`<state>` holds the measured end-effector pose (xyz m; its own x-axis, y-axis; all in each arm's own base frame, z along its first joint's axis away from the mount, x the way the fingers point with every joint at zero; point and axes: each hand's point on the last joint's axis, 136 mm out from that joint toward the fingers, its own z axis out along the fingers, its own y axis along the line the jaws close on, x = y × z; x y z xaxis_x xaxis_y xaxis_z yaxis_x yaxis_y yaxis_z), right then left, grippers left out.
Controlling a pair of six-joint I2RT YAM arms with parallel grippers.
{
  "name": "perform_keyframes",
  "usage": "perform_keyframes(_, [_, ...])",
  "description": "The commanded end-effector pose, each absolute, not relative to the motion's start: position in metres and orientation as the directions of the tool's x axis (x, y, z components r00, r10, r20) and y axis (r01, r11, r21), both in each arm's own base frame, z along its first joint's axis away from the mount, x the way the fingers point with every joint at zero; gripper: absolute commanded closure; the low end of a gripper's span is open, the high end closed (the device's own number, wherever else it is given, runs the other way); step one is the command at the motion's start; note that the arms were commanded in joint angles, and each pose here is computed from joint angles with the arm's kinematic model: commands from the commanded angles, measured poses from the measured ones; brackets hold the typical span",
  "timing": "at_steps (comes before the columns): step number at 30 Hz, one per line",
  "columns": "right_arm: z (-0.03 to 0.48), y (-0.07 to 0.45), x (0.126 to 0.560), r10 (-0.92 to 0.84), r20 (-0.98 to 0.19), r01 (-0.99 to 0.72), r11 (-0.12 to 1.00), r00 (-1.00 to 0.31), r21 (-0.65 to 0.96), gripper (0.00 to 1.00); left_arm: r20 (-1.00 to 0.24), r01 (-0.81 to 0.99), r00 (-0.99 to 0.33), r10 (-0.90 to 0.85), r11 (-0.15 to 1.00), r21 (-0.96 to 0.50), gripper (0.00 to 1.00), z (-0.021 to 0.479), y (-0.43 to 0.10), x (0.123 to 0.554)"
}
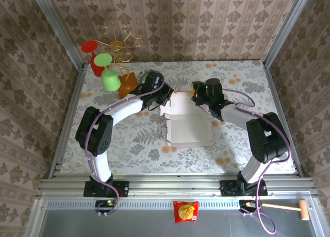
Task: Fold the paper box
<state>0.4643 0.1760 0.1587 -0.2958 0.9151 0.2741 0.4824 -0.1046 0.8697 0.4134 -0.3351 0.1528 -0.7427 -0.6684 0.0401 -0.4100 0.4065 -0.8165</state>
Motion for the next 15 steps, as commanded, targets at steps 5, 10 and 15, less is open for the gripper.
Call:
perform_keyframes(5, [0.153,0.169,0.451,0.934,0.245,0.501,-0.086,-0.261,0.861,0.57,0.015,-0.38,-0.738,-0.674,0.398,-0.835,1.0,0.17,-0.332,0.414])
perform_keyframes(10, [0.158,0.164,0.442,0.944,0.227,0.508,-0.077,-0.24,0.858,0.57,0.007,-0.376,-0.739,-0.673,0.404,-0.834,1.0,0.172,-0.331,0.414])
perform_keyframes(15, [0.156,0.161,0.442,0.951,0.212,0.505,-0.071,-0.227,0.86,0.55,0.008,-0.373,-0.741,-0.672,0.401,-0.837,1.0,0.174,-0.331,0.412])
